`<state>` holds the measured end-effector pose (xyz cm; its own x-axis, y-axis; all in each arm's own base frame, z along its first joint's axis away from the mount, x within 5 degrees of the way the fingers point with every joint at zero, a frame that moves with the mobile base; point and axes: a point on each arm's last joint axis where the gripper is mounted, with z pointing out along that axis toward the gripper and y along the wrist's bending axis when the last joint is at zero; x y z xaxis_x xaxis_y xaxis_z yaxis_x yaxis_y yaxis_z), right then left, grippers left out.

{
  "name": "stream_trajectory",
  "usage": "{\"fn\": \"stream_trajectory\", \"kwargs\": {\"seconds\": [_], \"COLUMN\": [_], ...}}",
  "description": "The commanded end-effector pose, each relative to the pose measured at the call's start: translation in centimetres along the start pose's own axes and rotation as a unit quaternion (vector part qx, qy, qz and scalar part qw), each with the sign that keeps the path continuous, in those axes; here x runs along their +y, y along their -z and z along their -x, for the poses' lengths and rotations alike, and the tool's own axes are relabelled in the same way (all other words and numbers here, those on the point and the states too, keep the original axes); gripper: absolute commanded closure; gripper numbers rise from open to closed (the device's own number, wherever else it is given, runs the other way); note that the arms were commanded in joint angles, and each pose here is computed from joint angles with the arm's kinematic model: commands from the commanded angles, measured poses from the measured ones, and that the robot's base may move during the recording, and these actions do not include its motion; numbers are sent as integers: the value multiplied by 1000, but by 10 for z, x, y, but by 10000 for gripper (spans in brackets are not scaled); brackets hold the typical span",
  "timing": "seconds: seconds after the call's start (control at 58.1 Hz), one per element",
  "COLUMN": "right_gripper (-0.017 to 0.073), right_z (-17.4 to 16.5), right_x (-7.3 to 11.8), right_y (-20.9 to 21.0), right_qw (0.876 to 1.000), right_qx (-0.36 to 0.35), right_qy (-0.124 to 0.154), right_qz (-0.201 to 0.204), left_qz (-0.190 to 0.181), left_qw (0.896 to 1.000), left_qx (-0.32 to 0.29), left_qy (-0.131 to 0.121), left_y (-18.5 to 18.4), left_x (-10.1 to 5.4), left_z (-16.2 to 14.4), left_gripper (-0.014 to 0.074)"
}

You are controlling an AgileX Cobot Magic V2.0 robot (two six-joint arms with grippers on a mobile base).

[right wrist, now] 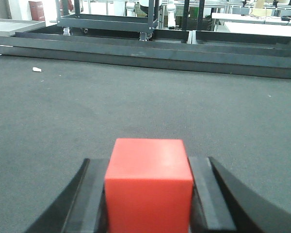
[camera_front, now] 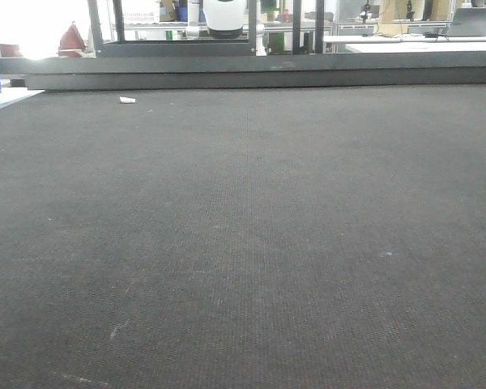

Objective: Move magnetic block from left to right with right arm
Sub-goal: 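Hold the red cube in the right gripper while the base backs away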

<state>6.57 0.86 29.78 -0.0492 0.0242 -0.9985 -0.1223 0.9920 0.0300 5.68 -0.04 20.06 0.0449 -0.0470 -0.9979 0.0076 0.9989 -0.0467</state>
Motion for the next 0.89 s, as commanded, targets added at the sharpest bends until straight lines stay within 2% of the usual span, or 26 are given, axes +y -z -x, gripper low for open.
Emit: {"fn": "stream_trajectory", "kwargs": {"seconds": [0.0,0.878], "right_gripper": [218,218], "right_z": [17,17], "right_x": [0,0], "right_y": [2,2], "right_qw": [998,998], "right_qx": [-54,-54], "right_qy": [9,9], "right_qz": [-4,-4], "left_qz": [-2,-2], "left_qw": [999,999], "left_qx": [-42,-42], "left_qy": [5,5], "left_y": [1,1], "left_x": [0,0], "left_z": [5,5], "left_gripper": [720,720]}}
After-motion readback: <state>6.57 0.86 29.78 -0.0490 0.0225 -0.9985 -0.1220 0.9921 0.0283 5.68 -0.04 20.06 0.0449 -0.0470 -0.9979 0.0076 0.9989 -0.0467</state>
